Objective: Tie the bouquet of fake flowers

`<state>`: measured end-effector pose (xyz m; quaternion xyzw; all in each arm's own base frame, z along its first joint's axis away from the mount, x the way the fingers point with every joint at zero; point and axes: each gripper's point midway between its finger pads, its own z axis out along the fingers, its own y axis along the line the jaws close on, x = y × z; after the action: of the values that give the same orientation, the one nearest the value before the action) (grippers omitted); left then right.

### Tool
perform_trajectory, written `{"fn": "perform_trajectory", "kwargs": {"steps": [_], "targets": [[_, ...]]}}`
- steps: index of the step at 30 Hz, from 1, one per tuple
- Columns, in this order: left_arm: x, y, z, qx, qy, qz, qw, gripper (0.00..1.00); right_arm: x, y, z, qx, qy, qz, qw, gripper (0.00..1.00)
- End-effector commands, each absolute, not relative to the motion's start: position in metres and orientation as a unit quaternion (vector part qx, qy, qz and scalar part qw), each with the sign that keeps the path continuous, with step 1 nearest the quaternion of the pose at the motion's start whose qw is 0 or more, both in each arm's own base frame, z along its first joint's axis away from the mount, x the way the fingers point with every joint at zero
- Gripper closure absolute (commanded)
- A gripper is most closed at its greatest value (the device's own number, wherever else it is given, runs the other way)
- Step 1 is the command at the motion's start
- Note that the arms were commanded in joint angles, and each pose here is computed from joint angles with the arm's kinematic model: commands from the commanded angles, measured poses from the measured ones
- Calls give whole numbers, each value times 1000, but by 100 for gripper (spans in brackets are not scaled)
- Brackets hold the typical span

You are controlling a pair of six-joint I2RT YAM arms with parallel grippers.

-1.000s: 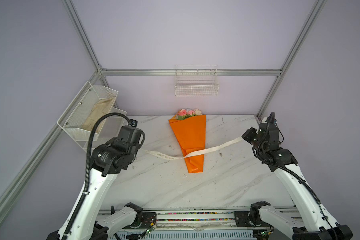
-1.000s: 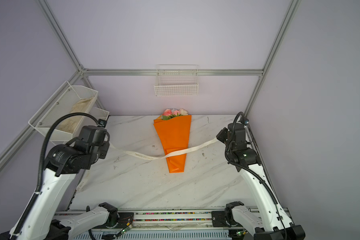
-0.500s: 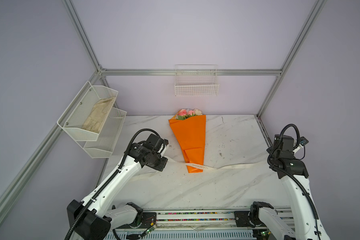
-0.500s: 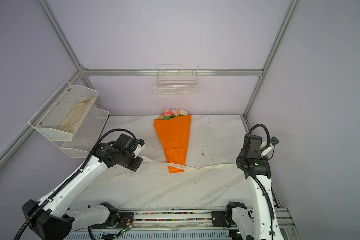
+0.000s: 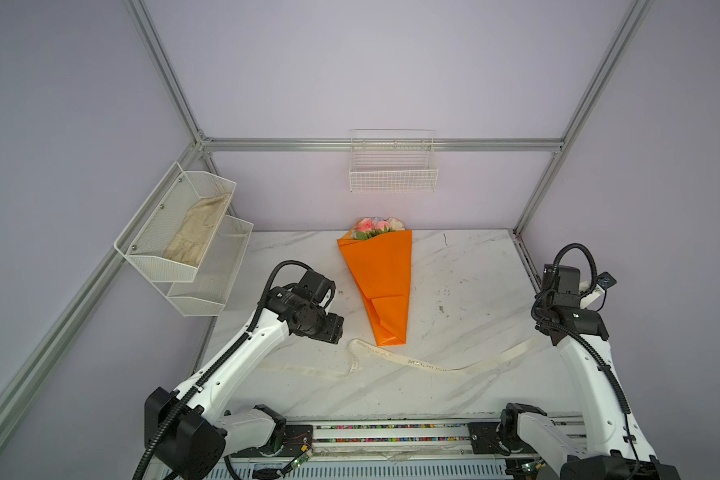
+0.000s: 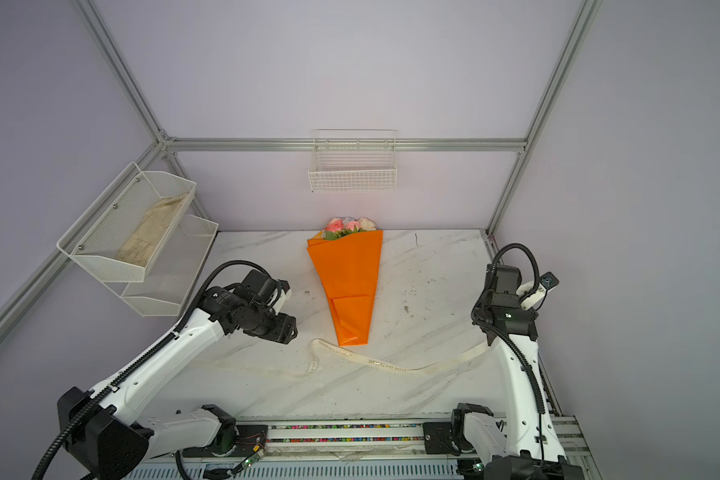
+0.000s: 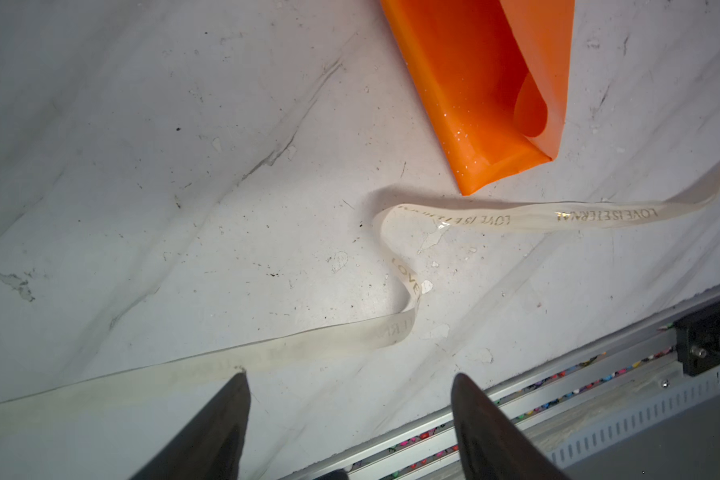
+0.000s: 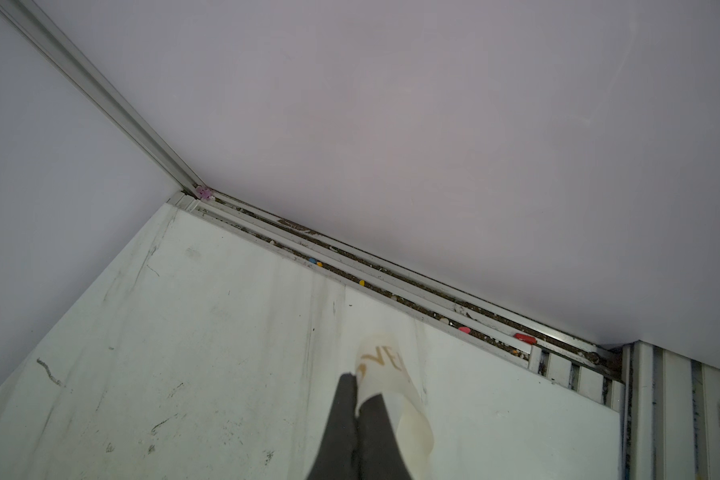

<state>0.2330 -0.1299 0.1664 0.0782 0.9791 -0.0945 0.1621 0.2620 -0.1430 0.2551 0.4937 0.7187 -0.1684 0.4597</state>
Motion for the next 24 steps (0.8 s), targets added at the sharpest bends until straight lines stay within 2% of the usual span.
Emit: {"fn": "perform_trajectory", "kwargs": {"steps": [1,3,6,11,24], "targets": [[235,-103,160,-78,973,-77,205,17,271,-143,258,491,715,-154,474,100],[230,-75,145,-152,964,-45,211,10,276,-141,254,483,723,-149,470,100],[220,-58,121,-246,947,-69,192,10,281,-136,248,470,738,-139,464,100],[206,-49,87,-343,921,-76,169,12,287,-131,242,455,751,-126,462,100],[202,-36,42,-406,906,-32,114,40,292,-126,235,442,762,-113,459,100]]}}
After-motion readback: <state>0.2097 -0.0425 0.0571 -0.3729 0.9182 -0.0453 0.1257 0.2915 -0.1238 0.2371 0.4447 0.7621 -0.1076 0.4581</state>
